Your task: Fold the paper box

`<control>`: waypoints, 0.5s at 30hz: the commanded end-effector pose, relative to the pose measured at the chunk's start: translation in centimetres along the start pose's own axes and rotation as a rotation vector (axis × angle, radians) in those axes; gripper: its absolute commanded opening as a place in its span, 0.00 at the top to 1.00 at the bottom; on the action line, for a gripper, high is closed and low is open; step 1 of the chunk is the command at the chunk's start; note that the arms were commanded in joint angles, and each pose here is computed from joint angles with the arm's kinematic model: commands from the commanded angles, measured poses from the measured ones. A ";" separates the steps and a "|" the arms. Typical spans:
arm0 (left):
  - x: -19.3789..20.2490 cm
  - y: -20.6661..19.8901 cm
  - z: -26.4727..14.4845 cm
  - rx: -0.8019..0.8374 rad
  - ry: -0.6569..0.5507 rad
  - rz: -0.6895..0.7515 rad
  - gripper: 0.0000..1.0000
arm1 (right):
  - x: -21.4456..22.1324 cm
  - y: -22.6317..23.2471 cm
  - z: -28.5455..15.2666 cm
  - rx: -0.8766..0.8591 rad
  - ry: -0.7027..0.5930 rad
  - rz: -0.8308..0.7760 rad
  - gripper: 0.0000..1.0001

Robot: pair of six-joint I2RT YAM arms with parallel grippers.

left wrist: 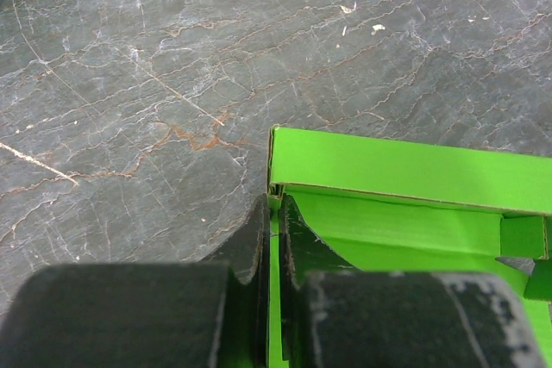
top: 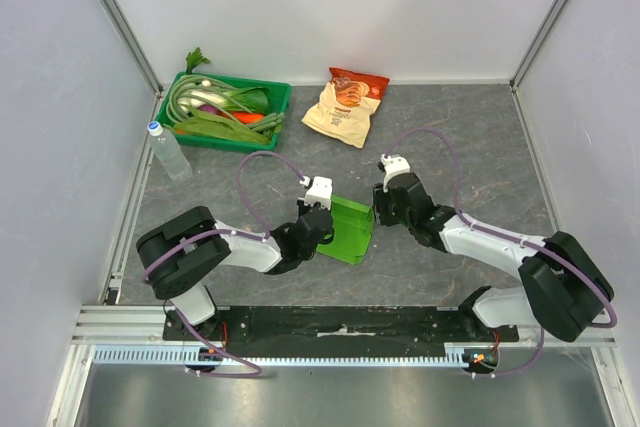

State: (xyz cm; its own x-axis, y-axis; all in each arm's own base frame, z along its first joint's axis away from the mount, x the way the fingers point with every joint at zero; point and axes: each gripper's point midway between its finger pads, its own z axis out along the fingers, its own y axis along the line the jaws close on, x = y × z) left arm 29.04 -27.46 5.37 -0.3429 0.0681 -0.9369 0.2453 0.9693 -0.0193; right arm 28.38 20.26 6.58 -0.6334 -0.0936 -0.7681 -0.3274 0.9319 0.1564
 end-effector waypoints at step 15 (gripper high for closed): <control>-0.8 -1.1 -0.2 0.024 -0.015 -0.030 0.98 | 1.9 -2.6 -1.8 0.141 0.071 -0.024 0.56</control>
State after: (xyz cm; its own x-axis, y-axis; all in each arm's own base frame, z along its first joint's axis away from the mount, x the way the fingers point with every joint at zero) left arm 28.88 -27.63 5.37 -0.3428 0.0701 -0.9368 0.2514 0.9677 -0.0196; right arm 25.33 16.81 4.17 -0.7349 -0.1391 -0.6637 -0.2426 0.9679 0.0658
